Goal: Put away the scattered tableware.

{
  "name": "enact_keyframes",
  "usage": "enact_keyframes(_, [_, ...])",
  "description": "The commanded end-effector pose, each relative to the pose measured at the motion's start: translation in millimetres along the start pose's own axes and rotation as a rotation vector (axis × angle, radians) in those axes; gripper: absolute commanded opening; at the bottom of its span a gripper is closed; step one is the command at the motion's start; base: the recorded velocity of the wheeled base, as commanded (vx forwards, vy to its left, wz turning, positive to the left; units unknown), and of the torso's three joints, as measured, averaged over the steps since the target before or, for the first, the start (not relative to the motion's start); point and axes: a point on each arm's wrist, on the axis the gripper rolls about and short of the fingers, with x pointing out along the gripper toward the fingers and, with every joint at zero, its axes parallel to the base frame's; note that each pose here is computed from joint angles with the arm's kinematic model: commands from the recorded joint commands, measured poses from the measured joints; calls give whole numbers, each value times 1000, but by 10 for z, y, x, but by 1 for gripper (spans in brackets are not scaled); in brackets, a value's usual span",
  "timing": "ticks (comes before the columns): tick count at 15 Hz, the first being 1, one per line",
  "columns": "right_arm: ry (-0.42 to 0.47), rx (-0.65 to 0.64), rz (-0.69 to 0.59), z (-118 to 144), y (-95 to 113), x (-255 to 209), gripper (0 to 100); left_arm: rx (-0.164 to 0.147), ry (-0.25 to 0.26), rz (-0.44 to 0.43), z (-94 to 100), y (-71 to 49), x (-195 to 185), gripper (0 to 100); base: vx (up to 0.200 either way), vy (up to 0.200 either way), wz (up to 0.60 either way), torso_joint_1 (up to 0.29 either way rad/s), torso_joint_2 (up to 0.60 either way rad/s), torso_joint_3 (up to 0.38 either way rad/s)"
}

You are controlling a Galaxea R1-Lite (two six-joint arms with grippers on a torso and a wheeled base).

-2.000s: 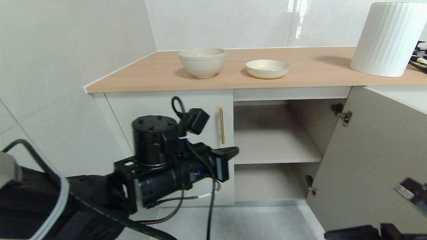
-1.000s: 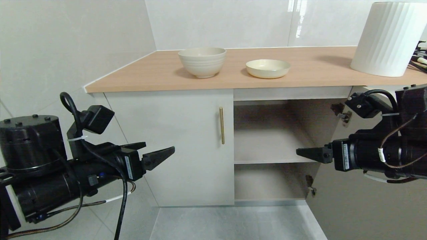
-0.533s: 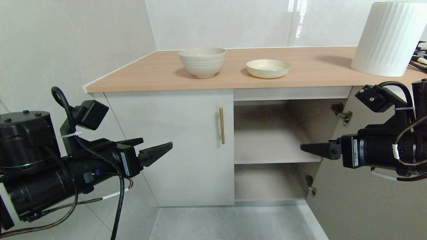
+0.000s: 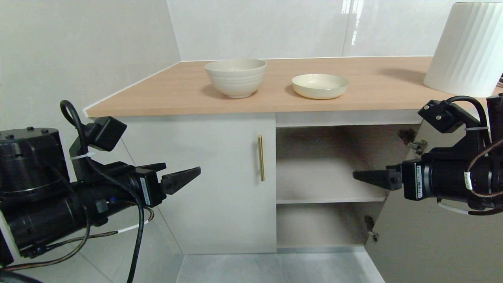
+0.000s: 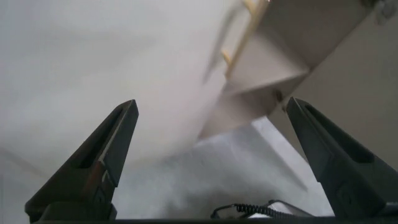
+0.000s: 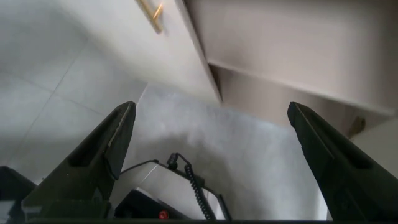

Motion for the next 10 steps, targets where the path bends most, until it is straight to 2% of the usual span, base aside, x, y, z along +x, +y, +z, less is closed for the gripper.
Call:
enact_keyframes(1, [0, 0, 3, -4, 6, -7, 100, -2, 5, 1, -8, 5, 14, 100, 200, 0, 0, 7, 7, -2])
enact_keyframes(5, [-3, -4, 14, -16, 17, -29, 100, -2, 5, 1, -10, 5, 10, 100, 200, 0, 0, 4, 5, 1])
enact_keyframes(10, [-11, -20, 30, -84, 7, -53, 100, 1, -8, -1, 15, -7, -23, 100, 0, 0, 0, 0, 0, 0])
